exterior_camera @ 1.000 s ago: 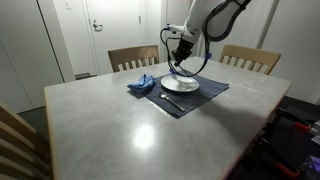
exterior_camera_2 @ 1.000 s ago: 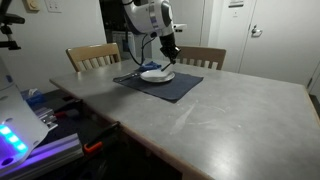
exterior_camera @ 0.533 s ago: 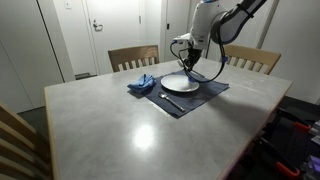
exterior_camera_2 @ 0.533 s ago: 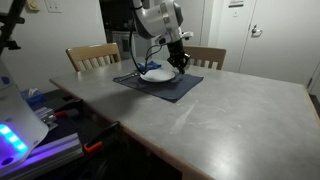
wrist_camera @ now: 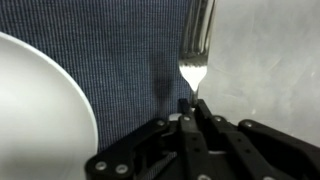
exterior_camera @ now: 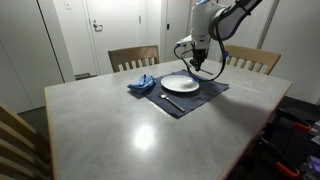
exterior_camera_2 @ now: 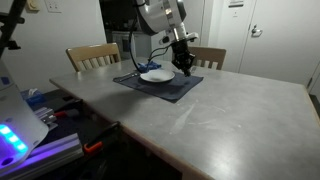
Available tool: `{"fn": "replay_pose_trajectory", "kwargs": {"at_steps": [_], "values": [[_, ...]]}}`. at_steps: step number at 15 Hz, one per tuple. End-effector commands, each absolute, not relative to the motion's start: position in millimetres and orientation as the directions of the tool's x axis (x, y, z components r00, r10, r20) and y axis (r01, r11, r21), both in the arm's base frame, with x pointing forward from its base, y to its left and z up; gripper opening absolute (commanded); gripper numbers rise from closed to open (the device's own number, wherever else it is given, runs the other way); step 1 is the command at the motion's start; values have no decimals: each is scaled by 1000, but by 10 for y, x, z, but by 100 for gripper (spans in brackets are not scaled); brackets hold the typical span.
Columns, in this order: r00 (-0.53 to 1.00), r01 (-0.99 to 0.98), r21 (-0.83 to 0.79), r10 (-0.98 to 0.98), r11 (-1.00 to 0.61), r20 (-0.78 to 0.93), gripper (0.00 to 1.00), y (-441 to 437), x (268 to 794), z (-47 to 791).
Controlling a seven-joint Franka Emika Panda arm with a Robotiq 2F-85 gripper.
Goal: Take the the fork from the plate and put it on the mat
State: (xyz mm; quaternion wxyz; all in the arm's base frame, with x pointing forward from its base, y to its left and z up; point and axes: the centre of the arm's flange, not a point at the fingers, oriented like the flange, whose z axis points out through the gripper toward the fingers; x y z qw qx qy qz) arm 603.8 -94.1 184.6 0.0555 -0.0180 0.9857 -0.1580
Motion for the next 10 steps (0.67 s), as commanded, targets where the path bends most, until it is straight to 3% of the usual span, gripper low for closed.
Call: {"fn": "replay_pose_trajectory", "kwargs": {"at_steps": [1,10], "values": [[-992,-11,-251,-43,968,-120,3,-970,5884,1798],[-988,9,-111,-8,994,-153,3,-1014,5534,1600]]}}
